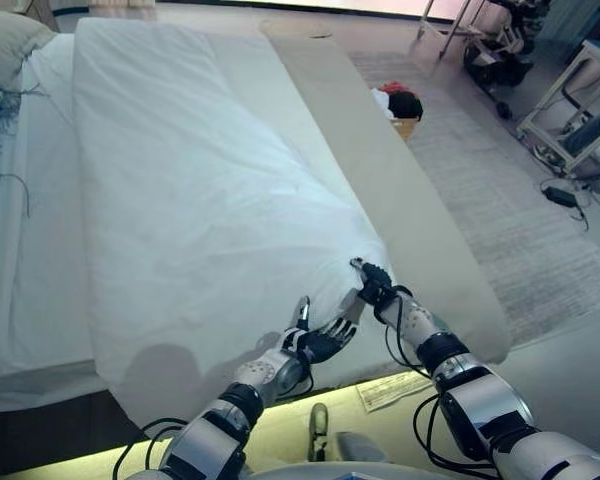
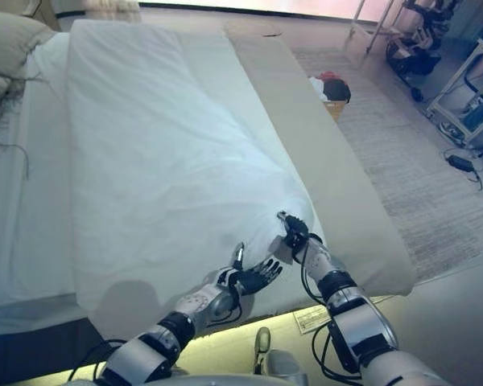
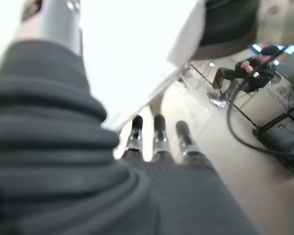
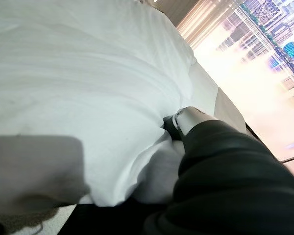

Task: Make the bed neatly

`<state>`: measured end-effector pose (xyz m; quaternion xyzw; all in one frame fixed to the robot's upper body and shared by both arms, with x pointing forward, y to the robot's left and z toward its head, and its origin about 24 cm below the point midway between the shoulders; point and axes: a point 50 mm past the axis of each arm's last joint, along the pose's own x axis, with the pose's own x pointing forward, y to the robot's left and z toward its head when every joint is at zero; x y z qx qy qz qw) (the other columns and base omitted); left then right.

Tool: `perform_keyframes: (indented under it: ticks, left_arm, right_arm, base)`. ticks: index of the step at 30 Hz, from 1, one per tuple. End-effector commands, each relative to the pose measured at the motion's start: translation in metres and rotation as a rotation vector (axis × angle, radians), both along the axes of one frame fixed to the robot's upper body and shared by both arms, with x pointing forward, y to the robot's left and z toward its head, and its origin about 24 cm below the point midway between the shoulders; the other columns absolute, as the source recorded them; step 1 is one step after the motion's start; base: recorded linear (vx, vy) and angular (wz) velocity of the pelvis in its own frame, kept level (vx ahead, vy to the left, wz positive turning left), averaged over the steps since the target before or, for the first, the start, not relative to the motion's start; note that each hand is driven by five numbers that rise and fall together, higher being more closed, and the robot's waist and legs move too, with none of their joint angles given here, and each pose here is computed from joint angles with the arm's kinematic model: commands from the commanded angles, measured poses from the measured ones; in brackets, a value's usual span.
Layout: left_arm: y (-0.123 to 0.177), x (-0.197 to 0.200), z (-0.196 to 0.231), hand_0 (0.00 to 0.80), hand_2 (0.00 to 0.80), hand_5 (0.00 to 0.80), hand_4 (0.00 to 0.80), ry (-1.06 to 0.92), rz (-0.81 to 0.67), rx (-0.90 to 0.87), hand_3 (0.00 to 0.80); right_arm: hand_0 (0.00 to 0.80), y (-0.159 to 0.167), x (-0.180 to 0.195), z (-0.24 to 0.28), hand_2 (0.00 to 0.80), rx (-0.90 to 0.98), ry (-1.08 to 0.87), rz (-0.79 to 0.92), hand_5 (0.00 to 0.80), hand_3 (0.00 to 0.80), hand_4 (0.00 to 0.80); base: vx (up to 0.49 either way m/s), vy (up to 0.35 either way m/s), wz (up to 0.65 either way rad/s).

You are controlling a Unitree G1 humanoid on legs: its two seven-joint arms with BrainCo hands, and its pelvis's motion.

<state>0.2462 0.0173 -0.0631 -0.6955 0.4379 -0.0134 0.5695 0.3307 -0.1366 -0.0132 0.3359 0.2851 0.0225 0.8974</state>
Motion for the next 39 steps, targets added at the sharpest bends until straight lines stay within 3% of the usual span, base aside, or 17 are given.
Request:
perform_keyframes:
  ticks: [1,31,32,33,34,35,39]
  left_arm:
    - [-0.051,0.016,0.040,0.000,0.000,0.000,0.000,-0.114,-0.023,-0.153,0.000]
    - [0.023,-0.007,-0.022,0.000,0.000,0.000,0.000,0.132,0.250,0.026,0.000]
    - [0.025,-0.006,-0.022,0.091,0.091,0.091,0.091,0.128,0.255,0.024,0.091]
    - [0.026,-0.005,-0.022,0.351,0.351,0.351,0.351,0.125,0.257,0.023,0.351]
    - [0.027,-0.004,-0.021,0.452,0.452,0.452,0.452,0.118,0.259,0.022,0.452]
    - [0.028,-0.002,-0.020,0.800,0.800,0.800,0.800,0.110,0.262,0.023,0.800]
    - [0.030,0.004,-0.013,0.800,0.800,0.800,0.800,0.060,0.257,0.006,0.800]
  right_arm:
    - [0.800,-0.005,0.037,0.059,0.800,-0.035,-0.218,0.028,0.800,0.800,0.800]
    - [0.800,-0.036,0.027,0.043,0.800,-0.046,-0.162,-0.050,0.800,0.800,0.800]
    - [0.800,-0.037,0.027,0.043,0.800,-0.046,-0.160,-0.053,0.800,0.800,0.800]
    - [0.800,-0.038,0.026,0.042,0.800,-0.047,-0.158,-0.056,0.800,0.800,0.800]
    - [0.800,-0.038,0.026,0.041,0.800,-0.046,-0.155,-0.061,0.800,0.800,0.800]
    - [0.800,-0.039,0.025,0.040,0.800,-0.046,-0.152,-0.064,0.800,0.800,0.800]
    - [0.800,-0.040,0.023,0.037,0.800,-0.042,-0.141,-0.069,0.800,0.800,0.800]
  base:
    - [0.012,0.038,-0.05]
    - [0.013,0.002,0.07]
    - [0.013,-0.005,0.03]
    - [0.000,0.000,0.00]
    - [0.000,0.000,0.00]
    - [0.000,0.000,0.00]
    - [0.000,0.000,0.00]
